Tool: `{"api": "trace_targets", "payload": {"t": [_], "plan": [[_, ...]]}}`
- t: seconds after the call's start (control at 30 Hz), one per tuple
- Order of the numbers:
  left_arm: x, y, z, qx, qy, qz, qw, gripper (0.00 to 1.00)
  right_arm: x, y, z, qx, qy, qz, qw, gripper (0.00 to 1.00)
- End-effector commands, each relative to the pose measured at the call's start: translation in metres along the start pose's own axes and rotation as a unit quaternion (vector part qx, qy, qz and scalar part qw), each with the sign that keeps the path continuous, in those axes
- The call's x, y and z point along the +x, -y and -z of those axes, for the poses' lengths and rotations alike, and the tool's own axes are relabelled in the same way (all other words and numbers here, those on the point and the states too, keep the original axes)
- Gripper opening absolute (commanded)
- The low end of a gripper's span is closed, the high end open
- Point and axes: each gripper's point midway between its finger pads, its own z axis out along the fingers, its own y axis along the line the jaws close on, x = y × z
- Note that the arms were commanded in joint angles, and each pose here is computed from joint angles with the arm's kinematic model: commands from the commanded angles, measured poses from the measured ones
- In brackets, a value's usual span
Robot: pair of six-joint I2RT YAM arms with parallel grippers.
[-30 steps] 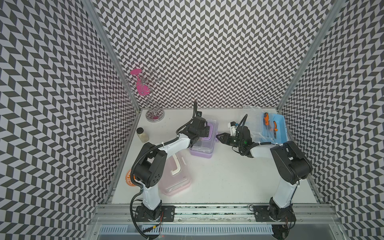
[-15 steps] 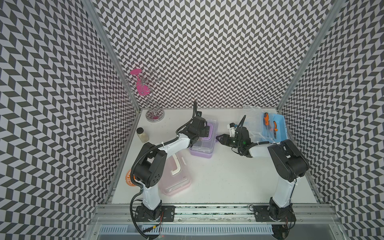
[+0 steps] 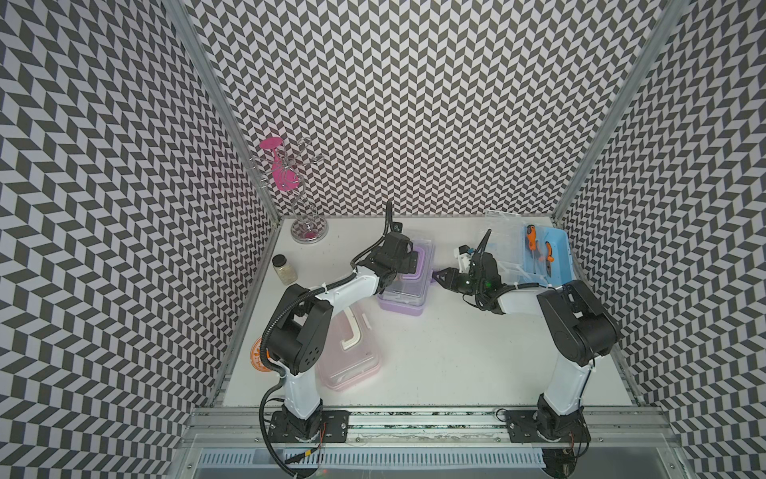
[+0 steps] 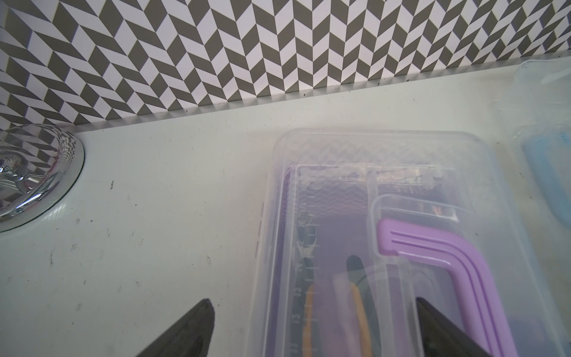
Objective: Close toolboxes
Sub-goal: Fasten the toolbox latch on the toolbox.
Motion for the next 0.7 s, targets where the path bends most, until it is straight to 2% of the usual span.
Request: {"api": "trace_targets", "payload": {"t": [0.0,0.17,0.4,0.67], "plan": [[0.027,-0.01,-0.004,-0.014,-0.04,-0.012,0.999,0.99,-0.029,-0.041,0.014,-0.05,0.044,0.042,0.997,0.26],[0.028,-0.01,-0.004,-0.012,-0.041,-0.011,0.999,0.99,-0.031,-0.046,0.015,-0.056,0.042,0.045,0.997,0.25],[0.028,-0.009,-0.005,-0.01,-0.04,-0.01,0.999,0.99,-0.032,-0.044,0.015,-0.05,0.044,0.044,0.997,0.31],[0.028,-0.01,-0.004,-0.011,-0.04,-0.011,0.999,0.99,-0.047,-0.008,0.033,0.039,0.086,0.035,0.995,0.37]]}}
